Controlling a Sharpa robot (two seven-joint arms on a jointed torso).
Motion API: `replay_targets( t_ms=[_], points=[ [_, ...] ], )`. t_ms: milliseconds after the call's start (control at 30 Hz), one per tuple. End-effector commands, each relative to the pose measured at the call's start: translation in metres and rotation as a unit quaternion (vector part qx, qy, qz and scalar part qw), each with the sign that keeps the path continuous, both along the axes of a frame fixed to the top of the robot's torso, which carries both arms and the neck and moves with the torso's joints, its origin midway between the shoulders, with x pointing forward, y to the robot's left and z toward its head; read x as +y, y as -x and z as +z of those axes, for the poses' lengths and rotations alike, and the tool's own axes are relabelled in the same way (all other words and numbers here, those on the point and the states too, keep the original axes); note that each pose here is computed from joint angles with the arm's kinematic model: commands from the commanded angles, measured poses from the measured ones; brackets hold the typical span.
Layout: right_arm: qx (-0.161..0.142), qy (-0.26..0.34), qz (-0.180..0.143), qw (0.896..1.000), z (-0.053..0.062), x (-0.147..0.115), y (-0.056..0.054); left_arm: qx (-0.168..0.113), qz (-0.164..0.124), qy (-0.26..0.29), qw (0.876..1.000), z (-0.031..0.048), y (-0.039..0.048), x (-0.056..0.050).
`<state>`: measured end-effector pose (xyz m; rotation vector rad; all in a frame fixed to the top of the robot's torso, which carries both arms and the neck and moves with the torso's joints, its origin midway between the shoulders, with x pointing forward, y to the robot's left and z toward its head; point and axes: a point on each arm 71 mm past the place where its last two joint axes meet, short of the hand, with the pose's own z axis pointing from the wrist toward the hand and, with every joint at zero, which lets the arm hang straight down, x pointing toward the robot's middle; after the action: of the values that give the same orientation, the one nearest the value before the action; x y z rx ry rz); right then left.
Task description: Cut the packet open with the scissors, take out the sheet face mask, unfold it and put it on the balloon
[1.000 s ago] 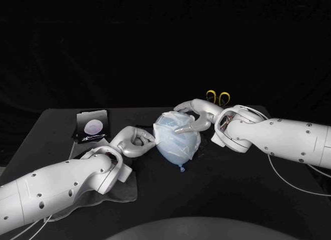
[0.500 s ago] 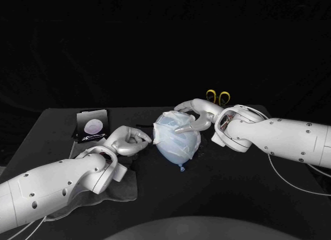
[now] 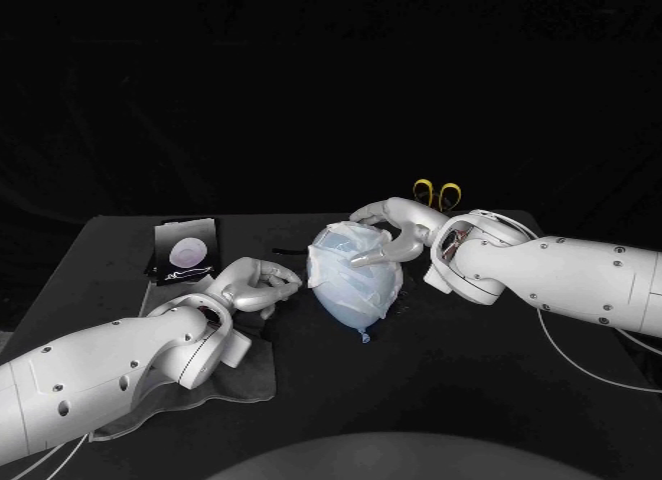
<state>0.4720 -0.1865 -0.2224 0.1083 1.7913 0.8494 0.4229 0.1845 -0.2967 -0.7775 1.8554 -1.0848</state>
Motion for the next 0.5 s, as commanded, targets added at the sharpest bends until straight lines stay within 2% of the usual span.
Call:
replay_targets(
  t_ms=[33,167,500],
  points=[
    [0.014,0.014,0.007,1.000,-0.006,0.001,0.003,0.009,-0.002,0.022,1.000,0.0006,0.0009,-0.004],
    [0.014,0.014,0.008,1.000,-0.006,0.001,0.003,-0.010,-0.005,0.027,1.000,0.0033,0.0004,-0.007],
    [0.014,0.014,0.009,1.000,-0.006,0.001,0.003,-0.050,-0.036,0.010,0.998,0.0082,0.0024,-0.020]
  ],
)
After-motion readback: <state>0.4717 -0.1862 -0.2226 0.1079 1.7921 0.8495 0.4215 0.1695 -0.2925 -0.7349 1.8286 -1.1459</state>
